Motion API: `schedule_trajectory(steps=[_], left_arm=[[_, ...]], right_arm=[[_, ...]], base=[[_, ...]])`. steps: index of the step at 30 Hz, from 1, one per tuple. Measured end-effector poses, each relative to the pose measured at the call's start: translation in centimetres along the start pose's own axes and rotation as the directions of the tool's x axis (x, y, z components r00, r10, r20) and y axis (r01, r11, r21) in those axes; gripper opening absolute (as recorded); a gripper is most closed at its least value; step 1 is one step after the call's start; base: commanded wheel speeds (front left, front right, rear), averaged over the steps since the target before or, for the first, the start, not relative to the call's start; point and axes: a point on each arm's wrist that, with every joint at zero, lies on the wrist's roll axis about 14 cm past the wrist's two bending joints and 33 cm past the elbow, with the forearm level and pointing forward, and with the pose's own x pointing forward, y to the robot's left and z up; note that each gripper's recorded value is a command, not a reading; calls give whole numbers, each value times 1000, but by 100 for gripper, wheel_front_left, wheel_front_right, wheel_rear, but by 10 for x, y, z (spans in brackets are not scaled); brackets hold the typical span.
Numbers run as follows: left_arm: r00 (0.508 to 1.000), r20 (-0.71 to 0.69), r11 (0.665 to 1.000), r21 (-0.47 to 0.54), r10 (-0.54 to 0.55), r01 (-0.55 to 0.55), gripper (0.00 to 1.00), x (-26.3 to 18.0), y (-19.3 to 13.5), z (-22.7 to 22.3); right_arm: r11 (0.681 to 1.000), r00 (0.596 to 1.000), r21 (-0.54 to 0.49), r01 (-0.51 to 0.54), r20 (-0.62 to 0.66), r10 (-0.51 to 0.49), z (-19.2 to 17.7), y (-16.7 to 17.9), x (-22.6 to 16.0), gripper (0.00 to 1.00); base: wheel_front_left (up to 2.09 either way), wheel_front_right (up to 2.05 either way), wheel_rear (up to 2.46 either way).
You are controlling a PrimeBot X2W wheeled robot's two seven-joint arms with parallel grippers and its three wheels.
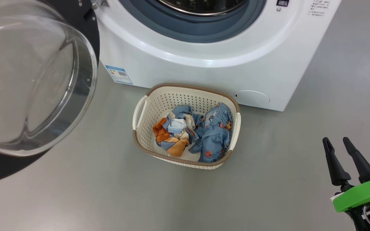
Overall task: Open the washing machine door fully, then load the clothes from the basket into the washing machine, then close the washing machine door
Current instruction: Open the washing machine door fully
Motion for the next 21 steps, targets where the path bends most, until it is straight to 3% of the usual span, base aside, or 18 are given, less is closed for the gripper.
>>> schedule_trajectory(steps=[12,21], left_arm=[[996,4,996,22,90,-90,0,26,22,4],[995,-9,995,27,100,-100,0,38,29,3]], right_arm=[[1000,1000,3,18,-23,-18,-10,-13,5,100],[1000,1000,-13,16,-14,-17,-5,-20,11,100]], base=[[0,0,0],[0,0,0]])
